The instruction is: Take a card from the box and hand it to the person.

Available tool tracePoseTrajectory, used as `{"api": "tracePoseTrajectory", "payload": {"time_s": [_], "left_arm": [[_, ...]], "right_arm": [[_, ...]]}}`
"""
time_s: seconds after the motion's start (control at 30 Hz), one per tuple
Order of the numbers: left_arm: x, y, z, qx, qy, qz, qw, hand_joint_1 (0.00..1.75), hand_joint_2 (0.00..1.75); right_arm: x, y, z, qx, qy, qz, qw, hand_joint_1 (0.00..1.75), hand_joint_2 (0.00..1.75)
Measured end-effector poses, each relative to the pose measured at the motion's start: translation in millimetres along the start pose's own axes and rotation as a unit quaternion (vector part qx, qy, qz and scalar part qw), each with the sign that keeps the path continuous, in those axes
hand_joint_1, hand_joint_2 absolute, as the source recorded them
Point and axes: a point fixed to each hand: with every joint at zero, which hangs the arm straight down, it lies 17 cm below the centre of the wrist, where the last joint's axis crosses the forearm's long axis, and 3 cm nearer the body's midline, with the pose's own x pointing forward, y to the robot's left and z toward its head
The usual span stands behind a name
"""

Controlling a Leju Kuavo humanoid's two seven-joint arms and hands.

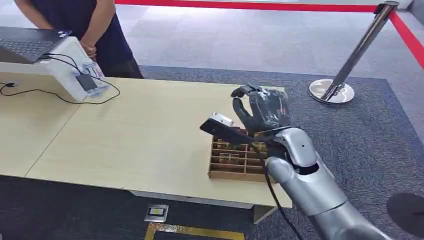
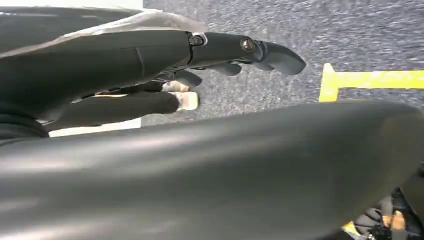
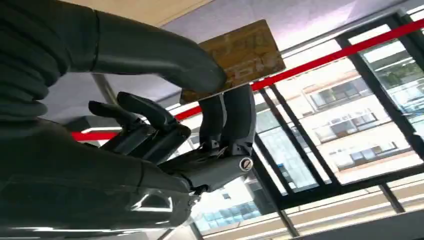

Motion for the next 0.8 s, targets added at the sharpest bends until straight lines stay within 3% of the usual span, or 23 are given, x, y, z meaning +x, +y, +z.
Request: {"api": "tracePoseTrajectory", "payload": {"time_s": [0.1,0.27,0.8], "left_arm": [[0.8,-1.0,0.1,-0.003,-0.002,-0.005,1.000,0.00,0.00],[1.4,-0.5,-0.1,-0.005,-0.003,-0.013,1.000,0.00,0.00],[-0.1,4.8,-1.5,0.002,-0.004,-0.016,1.000,0.00,0.00]], "right_arm": [[10.2,-2.0,-34.6,0.000,-0.007,0.001,1.000,1.75,1.75],[18.5,7.7,-65.2,0.015,-0.002,0.001,1.000,1.75,1.75],[34.3,51.4,-67.5,0.056,0.005,-0.034,0.998,1.75,1.75]]}}
